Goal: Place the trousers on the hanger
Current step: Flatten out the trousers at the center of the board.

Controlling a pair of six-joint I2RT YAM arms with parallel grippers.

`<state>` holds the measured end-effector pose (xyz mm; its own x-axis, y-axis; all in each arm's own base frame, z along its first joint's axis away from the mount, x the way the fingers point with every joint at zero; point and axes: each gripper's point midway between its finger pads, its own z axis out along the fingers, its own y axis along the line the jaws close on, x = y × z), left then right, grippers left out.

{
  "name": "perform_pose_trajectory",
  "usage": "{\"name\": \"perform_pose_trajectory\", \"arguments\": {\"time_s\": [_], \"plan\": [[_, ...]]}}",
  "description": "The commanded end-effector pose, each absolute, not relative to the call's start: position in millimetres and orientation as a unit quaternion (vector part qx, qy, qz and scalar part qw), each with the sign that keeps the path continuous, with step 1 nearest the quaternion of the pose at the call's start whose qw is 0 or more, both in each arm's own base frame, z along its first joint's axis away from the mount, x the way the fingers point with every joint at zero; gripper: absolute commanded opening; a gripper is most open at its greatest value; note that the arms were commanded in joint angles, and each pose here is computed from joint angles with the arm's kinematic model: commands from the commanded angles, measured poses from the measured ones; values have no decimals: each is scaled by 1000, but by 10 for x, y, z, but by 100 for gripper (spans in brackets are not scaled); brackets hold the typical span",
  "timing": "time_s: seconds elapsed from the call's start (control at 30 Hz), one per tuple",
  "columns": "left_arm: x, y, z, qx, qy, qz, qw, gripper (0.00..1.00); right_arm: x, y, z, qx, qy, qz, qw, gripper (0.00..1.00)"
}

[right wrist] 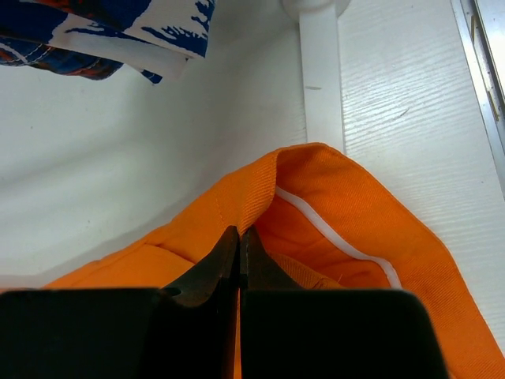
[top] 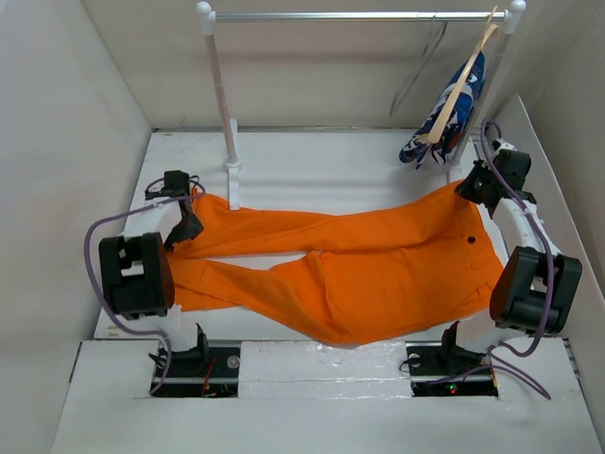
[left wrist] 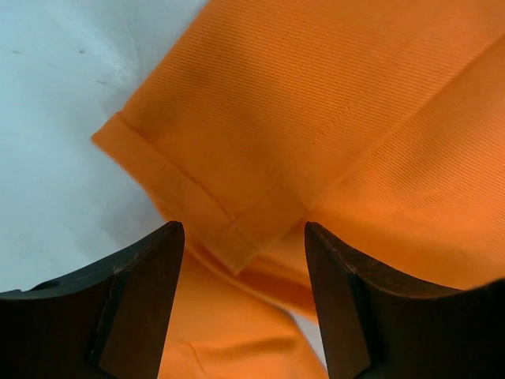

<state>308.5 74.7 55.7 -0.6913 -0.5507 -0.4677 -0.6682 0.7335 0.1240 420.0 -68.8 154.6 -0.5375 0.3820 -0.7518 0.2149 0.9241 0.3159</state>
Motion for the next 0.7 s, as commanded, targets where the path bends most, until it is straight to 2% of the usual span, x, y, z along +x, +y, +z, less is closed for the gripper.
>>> {"name": "perform_pose_trajectory", "arguments": {"time_s": [0.0, 0.13, 0.2, 0.23, 0.27, 0.33, 0.43, 0.53, 0.67], "plan": [[3181, 832, 578, -330, 907, 166, 200, 58, 4300, -695, 1844, 149, 849, 97, 498, 0], [3231, 813, 442, -316, 917, 164, 180, 55, 4299, -696, 1845, 151, 848, 106, 497, 0], [3218, 841, 348, -316, 918, 176, 164, 45, 4303, -684, 1864, 152, 847, 110, 498, 0], [3219, 847, 335, -319, 916, 178, 162, 36, 4309, -678, 1869, 150, 846, 111, 499, 0], [3216, 857, 328, -323, 915, 182, 162, 16, 4310, -639, 1888, 146, 846, 113, 499, 0], [3238, 867, 384, -332, 909, 182, 174, 0, 4305, -650, 1904, 145, 847, 109, 500, 0], [3280, 888, 605, -342, 900, 180, 201, 0, 4293, -655, 1934, 146, 845, 106, 503, 0], [3345, 845, 1074, -362, 888, 145, 246, 0, 4285, -659, 1980, 145, 844, 104, 506, 0], [3465, 787, 2202, -396, 835, 38, 381, 0, 4250, -654, 2181, 141, 835, 101, 522, 0]]}}
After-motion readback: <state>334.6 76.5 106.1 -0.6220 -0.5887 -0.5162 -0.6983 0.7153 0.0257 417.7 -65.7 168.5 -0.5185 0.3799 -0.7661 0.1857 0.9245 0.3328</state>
